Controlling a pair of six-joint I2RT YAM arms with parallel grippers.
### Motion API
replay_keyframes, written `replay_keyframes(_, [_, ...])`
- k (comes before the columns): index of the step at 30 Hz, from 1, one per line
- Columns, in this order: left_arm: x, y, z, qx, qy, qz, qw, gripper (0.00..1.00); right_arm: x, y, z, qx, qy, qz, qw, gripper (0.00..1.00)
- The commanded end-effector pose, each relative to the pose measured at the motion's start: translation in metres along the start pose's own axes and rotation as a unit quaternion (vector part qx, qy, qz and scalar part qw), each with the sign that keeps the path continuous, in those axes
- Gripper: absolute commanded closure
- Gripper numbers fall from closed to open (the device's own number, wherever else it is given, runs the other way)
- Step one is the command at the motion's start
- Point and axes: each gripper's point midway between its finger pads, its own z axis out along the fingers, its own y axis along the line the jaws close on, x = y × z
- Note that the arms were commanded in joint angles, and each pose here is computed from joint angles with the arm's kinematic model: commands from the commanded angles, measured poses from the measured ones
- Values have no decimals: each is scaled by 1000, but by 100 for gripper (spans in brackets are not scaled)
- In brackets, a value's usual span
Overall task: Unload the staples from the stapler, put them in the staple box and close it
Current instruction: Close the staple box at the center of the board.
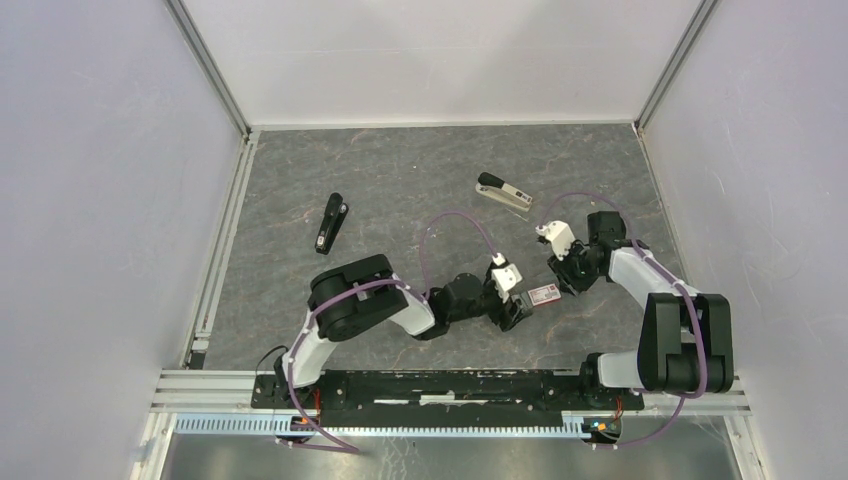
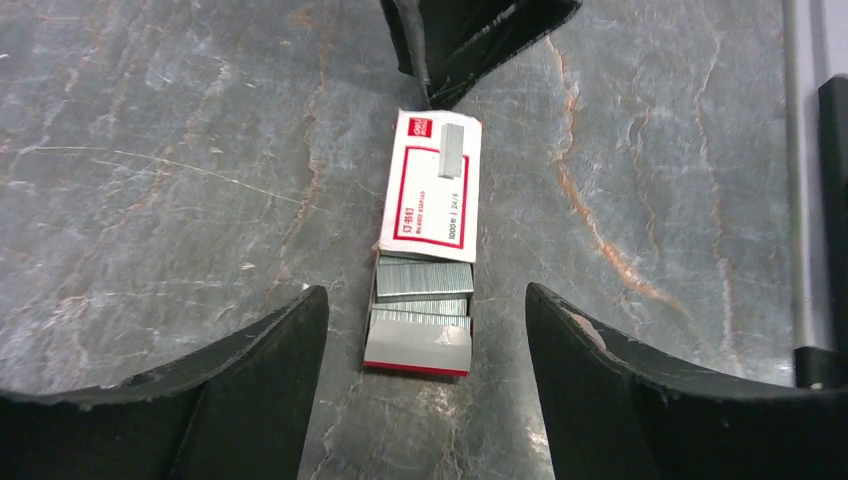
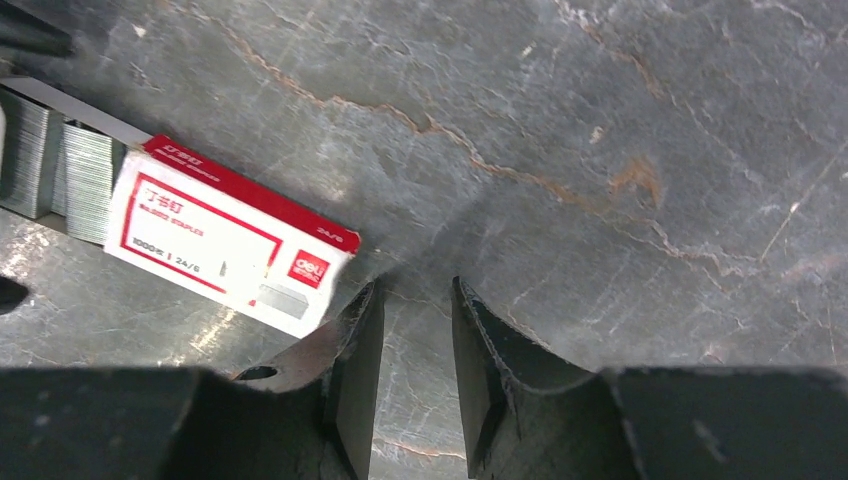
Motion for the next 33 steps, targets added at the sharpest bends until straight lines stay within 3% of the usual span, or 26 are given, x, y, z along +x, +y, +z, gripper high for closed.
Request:
replay_keyframes(1, [-58,4,-14,-11,-48,-63,997,21,6,-3,-3,4,0,15,1000,62])
replay_keyframes(5, [-79,17,-34,-16,-59,-156,986,19,6,-2,-3,2,-7,14,1000,62])
replay_keyframes(7, [-80,25,-45,-21,-60,-218,974,12,6,0,-1,-2,-10,14,1000,62])
replay_keyframes(8, [-80,27,-50,-23,-60,-246,967,13,6,1,0,-4,-10,15,1000,62])
replay_keyframes(16, [-32,20,-61,-81,30,-416,905,37,7,2,2,-6,-15,10,1000,63])
replay_keyframes(18, [-22,15,-60,-90,46,-450,887,38,7,3,3,-9,-15,11,1000,63])
replay_keyframes(26, [8,10,-54,-145,84,-517,839,52,6,7,6,-22,-19,16,999,64])
replay_keyframes(33, [14,10,-38,-151,81,-527,832,52,8,11,8,-27,-18,17,999,65])
